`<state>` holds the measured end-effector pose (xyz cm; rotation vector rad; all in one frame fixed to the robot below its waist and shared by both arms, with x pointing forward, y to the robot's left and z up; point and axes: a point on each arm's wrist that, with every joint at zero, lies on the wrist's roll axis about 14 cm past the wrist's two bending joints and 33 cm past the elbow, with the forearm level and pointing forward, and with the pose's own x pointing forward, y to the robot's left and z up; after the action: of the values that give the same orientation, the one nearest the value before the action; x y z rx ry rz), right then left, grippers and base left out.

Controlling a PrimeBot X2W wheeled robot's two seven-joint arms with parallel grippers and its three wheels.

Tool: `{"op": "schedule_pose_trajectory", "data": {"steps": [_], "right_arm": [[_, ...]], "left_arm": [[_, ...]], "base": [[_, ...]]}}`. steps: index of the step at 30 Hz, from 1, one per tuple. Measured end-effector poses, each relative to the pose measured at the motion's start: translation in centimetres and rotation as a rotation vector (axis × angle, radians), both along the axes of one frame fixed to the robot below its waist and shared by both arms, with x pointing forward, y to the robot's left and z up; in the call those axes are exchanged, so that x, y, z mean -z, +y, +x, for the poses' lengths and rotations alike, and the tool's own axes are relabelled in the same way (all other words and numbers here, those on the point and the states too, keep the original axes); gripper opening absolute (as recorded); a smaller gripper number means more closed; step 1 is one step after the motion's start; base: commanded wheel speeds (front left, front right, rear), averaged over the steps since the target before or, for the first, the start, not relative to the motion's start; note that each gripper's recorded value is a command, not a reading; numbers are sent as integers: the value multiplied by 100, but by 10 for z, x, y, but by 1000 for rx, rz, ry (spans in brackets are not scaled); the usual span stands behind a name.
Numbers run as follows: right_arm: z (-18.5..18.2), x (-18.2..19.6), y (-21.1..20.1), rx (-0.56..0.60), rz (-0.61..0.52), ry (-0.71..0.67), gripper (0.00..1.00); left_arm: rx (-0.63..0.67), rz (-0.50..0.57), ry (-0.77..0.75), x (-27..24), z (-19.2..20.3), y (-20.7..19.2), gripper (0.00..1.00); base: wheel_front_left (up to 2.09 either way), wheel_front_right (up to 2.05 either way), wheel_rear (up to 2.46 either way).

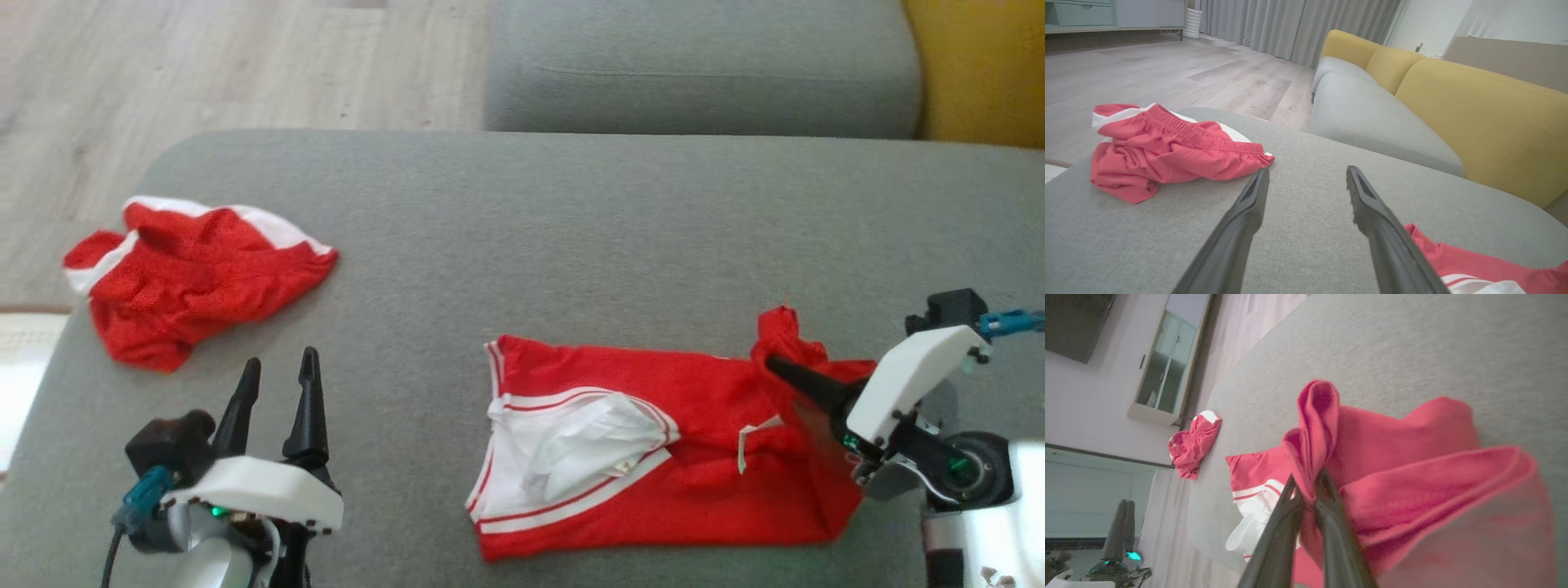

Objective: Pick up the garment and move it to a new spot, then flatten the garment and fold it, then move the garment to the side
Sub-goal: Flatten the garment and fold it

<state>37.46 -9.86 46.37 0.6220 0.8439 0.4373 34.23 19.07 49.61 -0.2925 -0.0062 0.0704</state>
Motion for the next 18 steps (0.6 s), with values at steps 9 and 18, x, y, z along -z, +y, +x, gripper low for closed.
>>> {"op": "schedule_pose_trajectory", "data": {"steps": [9, 18], "right_arm": [[-12, 13, 90, -198, 176, 99, 0], [-6, 13, 150, -320, 211, 128, 0]], "left_arm": [[-117, -3, 13, 4, -29, 34, 100], [-221, -7, 43, 13, -54, 61, 100]], "base": [[0, 0, 0], [0, 0, 0]]}}
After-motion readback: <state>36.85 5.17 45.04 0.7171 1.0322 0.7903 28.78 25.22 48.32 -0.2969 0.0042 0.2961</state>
